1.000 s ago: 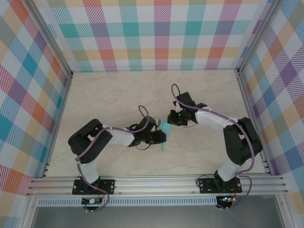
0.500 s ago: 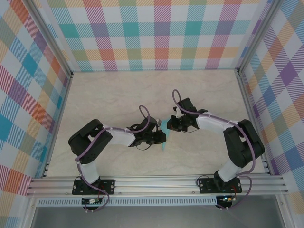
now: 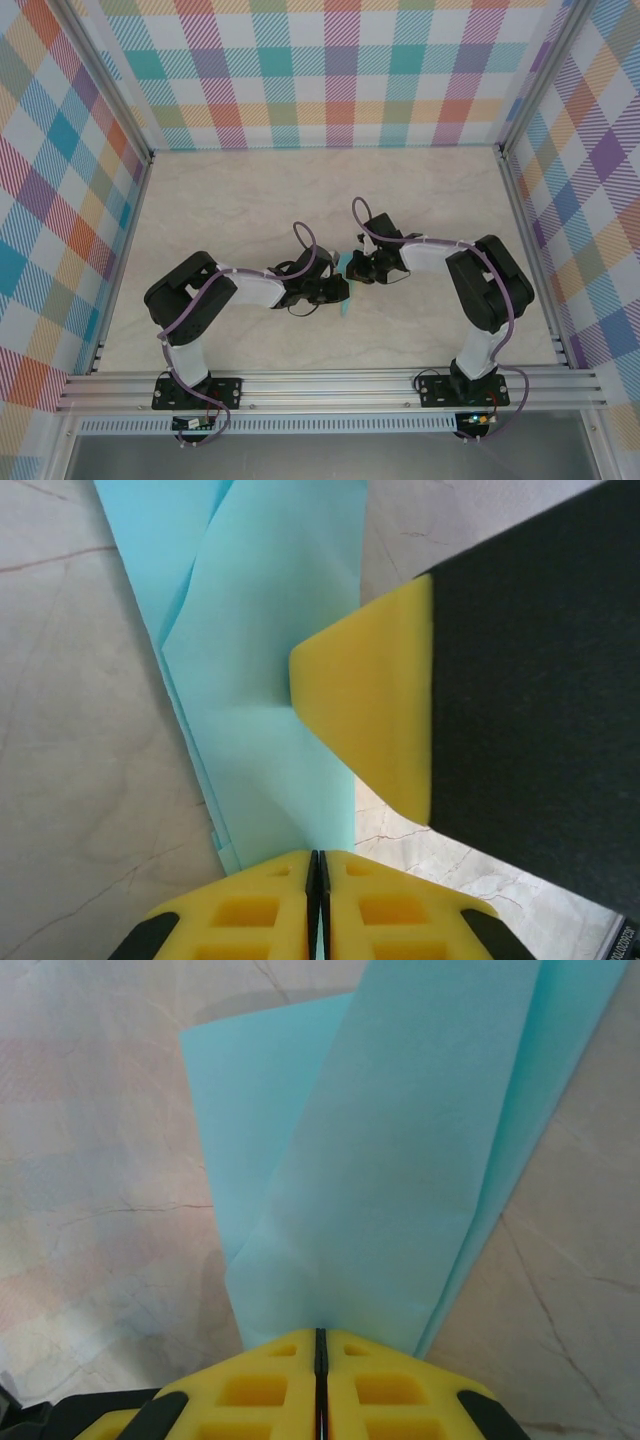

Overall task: Fold a paper plane with a square sheet of paper (fold left side to right side)
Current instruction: Fold the wing for the fifth time at the center of the table.

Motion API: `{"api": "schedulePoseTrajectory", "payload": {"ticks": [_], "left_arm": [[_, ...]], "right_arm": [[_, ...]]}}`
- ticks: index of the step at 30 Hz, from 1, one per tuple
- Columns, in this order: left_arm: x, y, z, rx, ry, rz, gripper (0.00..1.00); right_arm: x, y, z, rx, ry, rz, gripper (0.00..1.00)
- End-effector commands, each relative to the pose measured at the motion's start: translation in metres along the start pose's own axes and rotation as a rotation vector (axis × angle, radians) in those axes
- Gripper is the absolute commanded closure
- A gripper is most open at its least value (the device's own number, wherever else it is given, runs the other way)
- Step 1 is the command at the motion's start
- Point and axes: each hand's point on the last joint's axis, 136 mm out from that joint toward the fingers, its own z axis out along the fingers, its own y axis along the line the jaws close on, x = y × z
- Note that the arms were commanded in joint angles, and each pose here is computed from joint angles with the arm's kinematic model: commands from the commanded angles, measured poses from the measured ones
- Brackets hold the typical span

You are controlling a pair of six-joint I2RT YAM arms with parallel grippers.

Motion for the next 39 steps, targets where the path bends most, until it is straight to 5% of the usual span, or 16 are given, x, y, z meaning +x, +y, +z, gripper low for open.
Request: {"api": "schedulePoseTrajectory", "payload": {"ticks": [1, 39], "left_arm": [[0.039, 0.042, 0.008, -0.157, 0.120, -0.042, 0.89], [0.045, 0.050, 0.009, -0.182, 0.136, -0.063, 0.93]], "right_arm": [[-0.010, -0.004, 0.003, 0.049, -0.028, -0.051, 0.90], [-0.086, -0.032, -0.012, 0.116, -0.158, -0.084, 0.89]]}}
